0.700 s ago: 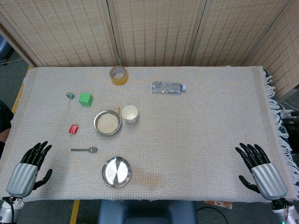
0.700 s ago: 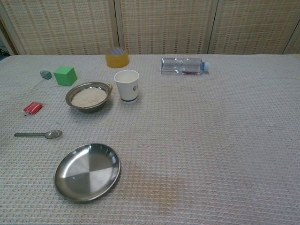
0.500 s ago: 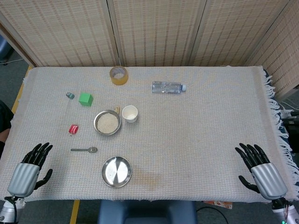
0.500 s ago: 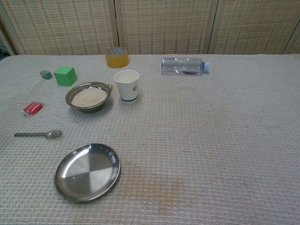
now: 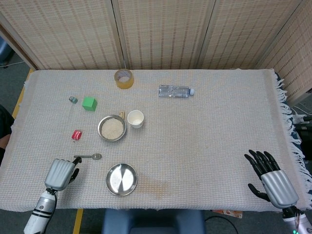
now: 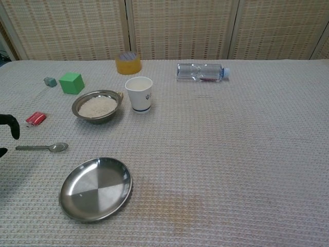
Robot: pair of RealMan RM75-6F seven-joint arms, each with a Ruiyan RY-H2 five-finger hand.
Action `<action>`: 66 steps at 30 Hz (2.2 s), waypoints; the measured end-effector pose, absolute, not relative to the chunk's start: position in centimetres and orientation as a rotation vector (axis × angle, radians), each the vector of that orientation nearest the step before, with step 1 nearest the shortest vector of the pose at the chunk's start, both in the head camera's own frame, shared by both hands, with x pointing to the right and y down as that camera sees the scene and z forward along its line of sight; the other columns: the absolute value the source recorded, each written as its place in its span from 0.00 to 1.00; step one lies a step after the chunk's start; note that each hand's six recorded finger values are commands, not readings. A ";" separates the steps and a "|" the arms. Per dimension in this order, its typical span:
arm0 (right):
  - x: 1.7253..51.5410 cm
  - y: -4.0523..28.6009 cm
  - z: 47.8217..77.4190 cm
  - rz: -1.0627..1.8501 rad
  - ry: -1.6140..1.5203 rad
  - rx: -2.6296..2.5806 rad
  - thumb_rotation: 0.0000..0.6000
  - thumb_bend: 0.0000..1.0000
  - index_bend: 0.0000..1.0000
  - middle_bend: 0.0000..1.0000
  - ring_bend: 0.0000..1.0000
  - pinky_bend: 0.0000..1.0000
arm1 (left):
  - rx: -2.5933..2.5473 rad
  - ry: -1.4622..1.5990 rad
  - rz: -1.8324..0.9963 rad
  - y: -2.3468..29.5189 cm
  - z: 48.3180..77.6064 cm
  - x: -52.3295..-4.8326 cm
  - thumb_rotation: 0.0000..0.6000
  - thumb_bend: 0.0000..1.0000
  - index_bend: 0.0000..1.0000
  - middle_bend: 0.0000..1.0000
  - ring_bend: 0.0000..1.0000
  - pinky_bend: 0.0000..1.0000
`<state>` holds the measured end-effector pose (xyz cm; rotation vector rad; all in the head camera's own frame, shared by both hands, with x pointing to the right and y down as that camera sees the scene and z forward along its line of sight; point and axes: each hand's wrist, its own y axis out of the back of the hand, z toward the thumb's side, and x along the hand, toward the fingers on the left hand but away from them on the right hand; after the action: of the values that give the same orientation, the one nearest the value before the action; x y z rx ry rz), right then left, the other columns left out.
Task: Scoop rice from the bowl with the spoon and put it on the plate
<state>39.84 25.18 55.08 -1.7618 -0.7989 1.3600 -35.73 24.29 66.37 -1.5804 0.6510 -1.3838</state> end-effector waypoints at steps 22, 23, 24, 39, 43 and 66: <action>40.0 24.9 55.4 1.372 -0.808 -1.768 1.00 0.19 0.00 0.00 0.00 0.00 | -1.439 0.555 -1.501 22.8 72.7 -35.0 1.00 0.39 0.44 1.00 1.00 1.00; 40.0 24.9 55.3 1.369 -0.811 -1.768 1.00 0.19 0.00 0.00 0.00 0.00 | -1.436 0.552 -1.508 22.8 72.9 -35.1 1.00 0.39 0.44 1.00 1.00 1.00; 40.1 24.9 55.3 1.369 -0.812 -1.767 1.00 0.19 0.00 0.00 0.00 0.00 | -1.432 0.548 -1.514 22.8 73.0 -35.2 1.00 0.39 0.44 1.00 1.00 1.00; 40.2 24.9 55.4 1.385 -0.803 -1.769 1.00 0.19 0.00 0.00 0.00 0.00 | -1.390 0.509 -1.531 22.4 74.2 -34.9 1.00 0.39 0.49 1.00 1.00 1.00; 40.2 24.9 55.4 1.389 -0.801 -1.769 1.00 0.19 0.00 0.00 0.00 0.00 | -1.385 0.507 -1.537 22.3 74.3 -35.0 1.00 0.39 0.50 1.00 1.00 1.00; 40.1 25.0 55.7 1.404 -0.788 -1.771 1.00 0.19 0.00 0.00 0.00 0.00 | -1.375 0.520 -1.527 21.8 73.7 -35.4 1.00 0.39 0.63 1.00 1.00 1.00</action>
<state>40.15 24.97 55.72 -1.7713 -0.7880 1.4043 -35.37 21.82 73.68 -1.3747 0.5195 -1.5273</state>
